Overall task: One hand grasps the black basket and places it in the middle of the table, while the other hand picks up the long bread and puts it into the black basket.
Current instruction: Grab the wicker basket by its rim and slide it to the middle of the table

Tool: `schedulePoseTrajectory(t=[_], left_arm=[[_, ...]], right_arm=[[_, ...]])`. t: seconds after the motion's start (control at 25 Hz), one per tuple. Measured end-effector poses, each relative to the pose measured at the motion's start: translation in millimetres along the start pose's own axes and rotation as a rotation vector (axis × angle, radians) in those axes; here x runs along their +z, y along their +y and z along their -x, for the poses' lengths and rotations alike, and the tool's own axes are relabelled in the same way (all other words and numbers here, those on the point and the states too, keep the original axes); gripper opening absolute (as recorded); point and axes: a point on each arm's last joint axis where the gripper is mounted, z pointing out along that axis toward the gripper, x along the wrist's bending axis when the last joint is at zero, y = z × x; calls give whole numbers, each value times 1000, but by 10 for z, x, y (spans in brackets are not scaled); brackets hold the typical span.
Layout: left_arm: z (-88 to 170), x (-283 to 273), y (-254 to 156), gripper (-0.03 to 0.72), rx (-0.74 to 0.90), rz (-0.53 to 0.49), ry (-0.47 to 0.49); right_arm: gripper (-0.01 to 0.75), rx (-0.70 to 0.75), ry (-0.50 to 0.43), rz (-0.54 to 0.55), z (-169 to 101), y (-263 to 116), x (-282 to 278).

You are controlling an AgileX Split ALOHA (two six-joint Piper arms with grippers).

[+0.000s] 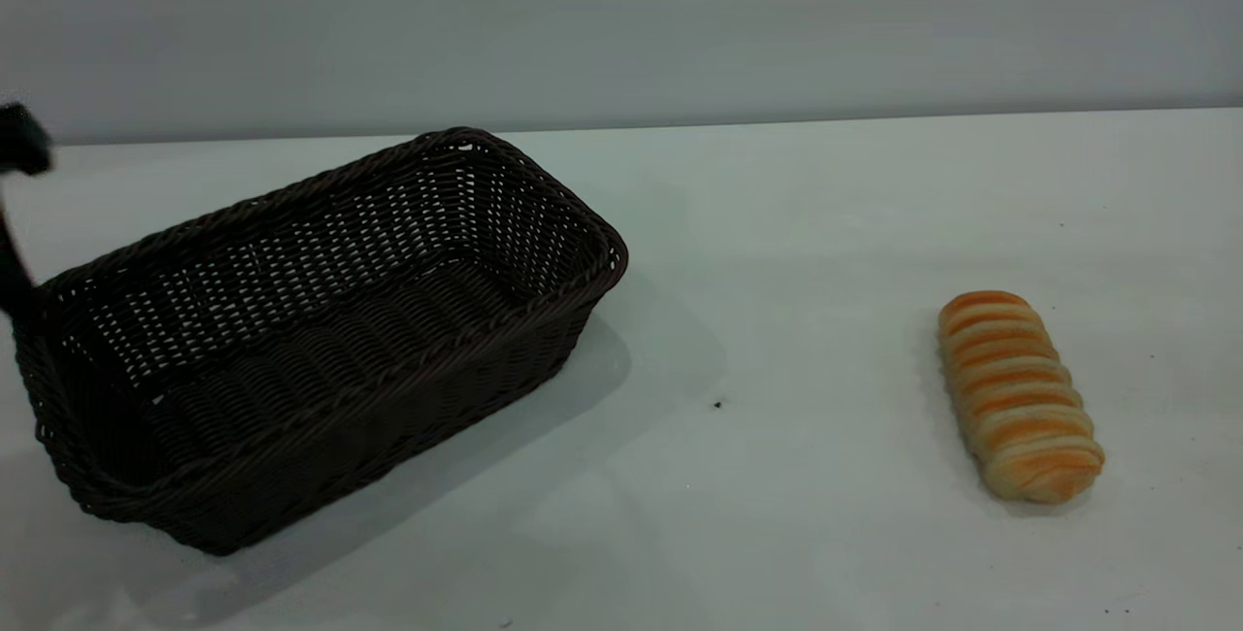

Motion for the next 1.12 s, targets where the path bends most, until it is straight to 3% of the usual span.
schedulePoseTrajectory(t=[0.6,0.92,1.04,1.12], left_arm=[[-16,501,-19,541,-94,-55,18],[-119,1042,-111,536,-140,-76,64],[-136,1143,-115,446,-150,-54,61],[-129,1146,-100,260,-159,-42,55]], right_arm=[[425,-8,0,0,0,0,0],[425,-9,-2,5,2,4,0],[425,-10,-3,5,3,4,0],[425,-12,-5,4,4,4,0]])
